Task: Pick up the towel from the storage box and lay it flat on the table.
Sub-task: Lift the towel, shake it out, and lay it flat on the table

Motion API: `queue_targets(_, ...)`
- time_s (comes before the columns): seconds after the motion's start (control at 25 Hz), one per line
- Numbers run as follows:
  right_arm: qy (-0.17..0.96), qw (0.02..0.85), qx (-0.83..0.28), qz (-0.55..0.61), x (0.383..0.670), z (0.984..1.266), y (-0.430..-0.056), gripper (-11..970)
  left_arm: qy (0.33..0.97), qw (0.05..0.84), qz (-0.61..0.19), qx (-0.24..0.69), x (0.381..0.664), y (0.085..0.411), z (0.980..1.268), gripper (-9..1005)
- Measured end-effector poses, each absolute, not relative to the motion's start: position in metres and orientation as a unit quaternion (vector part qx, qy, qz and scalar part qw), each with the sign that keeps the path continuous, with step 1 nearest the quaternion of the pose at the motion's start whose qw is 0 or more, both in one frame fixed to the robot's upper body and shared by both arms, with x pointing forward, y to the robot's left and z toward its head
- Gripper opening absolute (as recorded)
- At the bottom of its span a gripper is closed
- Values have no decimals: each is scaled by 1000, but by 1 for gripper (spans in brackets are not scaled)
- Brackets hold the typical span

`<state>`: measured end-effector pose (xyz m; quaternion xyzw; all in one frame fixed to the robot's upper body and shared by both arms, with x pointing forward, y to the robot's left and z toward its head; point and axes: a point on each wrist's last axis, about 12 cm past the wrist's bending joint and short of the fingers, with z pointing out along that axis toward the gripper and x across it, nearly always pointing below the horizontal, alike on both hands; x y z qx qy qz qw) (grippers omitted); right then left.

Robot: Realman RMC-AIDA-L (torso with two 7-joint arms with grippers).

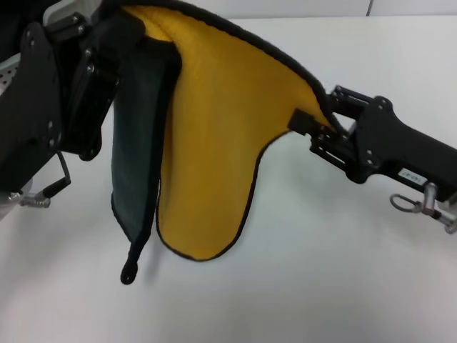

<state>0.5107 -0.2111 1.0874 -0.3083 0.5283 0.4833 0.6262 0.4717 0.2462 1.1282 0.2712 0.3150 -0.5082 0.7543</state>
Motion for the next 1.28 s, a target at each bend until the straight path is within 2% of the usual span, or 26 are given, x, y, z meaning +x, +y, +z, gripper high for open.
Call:
queue_targets(0.12,528,627,-303,486,506,1086,-214,428,315,756,-506,271,472,247,1128,12)
queue_targets(0.6,519,628,-284,505,485,1079,-228,422,316,767,-495,257,473,252,1129,13)
queue_targets(1.16,518,631,-281,505,482,1079,-232,391,322,767,-495,253,472,252,1126,19)
queue_targets(1.28,518,632,-282,502,482,1078,-233,145,323,767,-494,251,472,253,1126,20)
